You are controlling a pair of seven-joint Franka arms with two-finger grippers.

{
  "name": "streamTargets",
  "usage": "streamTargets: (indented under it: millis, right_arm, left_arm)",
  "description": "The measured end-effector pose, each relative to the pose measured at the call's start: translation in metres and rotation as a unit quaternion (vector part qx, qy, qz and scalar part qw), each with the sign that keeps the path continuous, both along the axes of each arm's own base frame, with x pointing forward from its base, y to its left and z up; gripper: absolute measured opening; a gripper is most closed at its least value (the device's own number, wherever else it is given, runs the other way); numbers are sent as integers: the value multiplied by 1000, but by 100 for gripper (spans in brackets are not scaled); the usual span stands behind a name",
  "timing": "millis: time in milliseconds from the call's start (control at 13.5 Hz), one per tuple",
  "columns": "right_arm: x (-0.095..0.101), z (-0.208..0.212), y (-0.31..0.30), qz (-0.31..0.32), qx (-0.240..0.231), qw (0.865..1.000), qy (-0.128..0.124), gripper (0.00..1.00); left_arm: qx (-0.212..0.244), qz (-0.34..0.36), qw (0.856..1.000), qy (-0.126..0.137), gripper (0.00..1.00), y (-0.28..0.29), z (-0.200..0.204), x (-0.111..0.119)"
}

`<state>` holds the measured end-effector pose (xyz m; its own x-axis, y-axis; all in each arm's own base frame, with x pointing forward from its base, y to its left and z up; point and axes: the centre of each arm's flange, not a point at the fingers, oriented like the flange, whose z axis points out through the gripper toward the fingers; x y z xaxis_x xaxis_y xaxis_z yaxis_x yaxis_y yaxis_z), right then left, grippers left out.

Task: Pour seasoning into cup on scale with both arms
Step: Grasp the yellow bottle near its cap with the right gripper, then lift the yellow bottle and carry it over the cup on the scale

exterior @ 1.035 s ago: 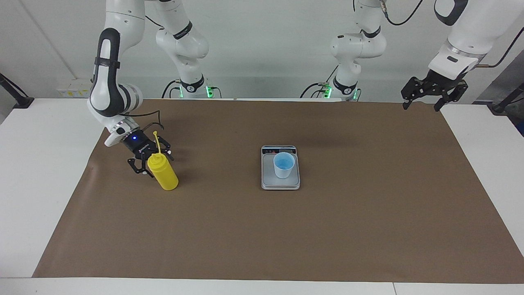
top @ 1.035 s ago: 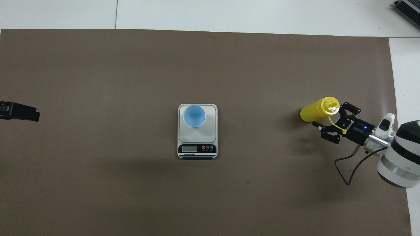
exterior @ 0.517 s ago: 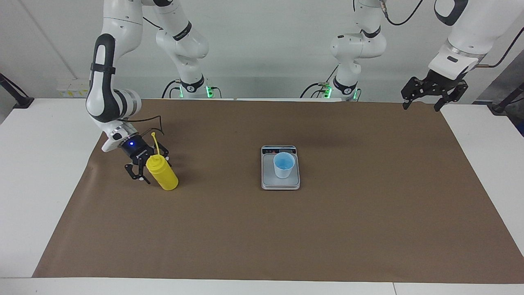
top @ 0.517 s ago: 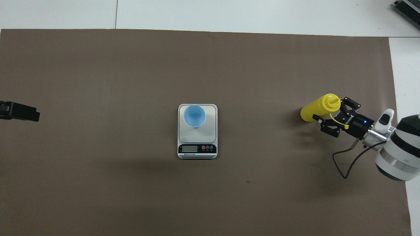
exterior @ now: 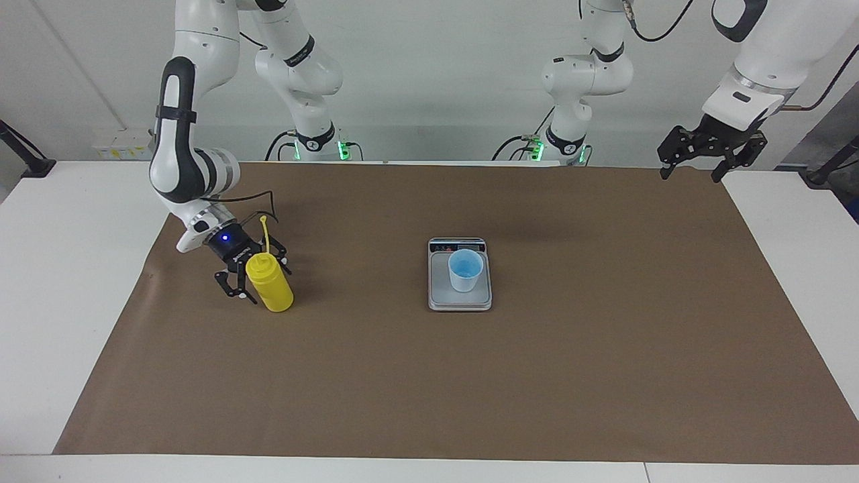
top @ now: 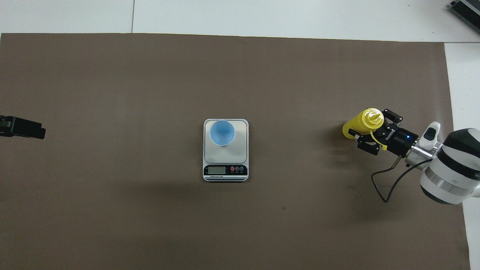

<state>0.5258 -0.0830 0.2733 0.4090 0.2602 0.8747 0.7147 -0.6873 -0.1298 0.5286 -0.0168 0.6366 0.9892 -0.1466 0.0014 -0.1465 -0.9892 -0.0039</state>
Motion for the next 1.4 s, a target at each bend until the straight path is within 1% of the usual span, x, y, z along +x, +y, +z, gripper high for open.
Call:
streamTargets:
  millis: [74,148,222,296,370,443,591,665,739,887,1182,1404]
  right_arm:
    - [0,0,1,1,0,1000,0,96]
    - [0,0,1,1,0,1000,0,96]
    - [1,1,1,1,0,1000,-1,89]
    - [3,3,0,0,0,1000,-3,72]
    - [4,4,0,-1,1,1000,-3,63]
    - [5,4,0,-4,4,1000,0,61]
    - [9,8,-1,-9,10,1000,3,53]
    - [12,12,-2,-12,12,1000,2,51]
    - [16,17,-3,-11,11,1000,2,51]
    - [26,31,-6,10,-9,1000,11,51]
    - [56,82,-17,58,-86,994,31,51]
    - [68,118,-9,83,-145,985,51,51]
  left_arm:
    - [0,0,1000,0,100,0,0,0]
    - [0,0,1000,0,100,0,0,0]
    - [0,0,1000,0,100,0,0,0]
    - [0,0,1000,0,100,0,0,0]
    - [0,0,1000,0,100,0,0,0]
    - [0,0,1000,-1,100,0,0,0]
    - [0,-2,1000,-2,100,-2,1,0]
    - [0,-4,1000,-5,100,-5,1,1]
    - [0,-7,1000,-10,100,-7,2,2]
    - [-2,-9,1000,-11,100,-10,2,2]
    - [-4,2,1000,-5,100,-11,1,1]
    - [-5,3,1000,-3,100,-13,0,0]
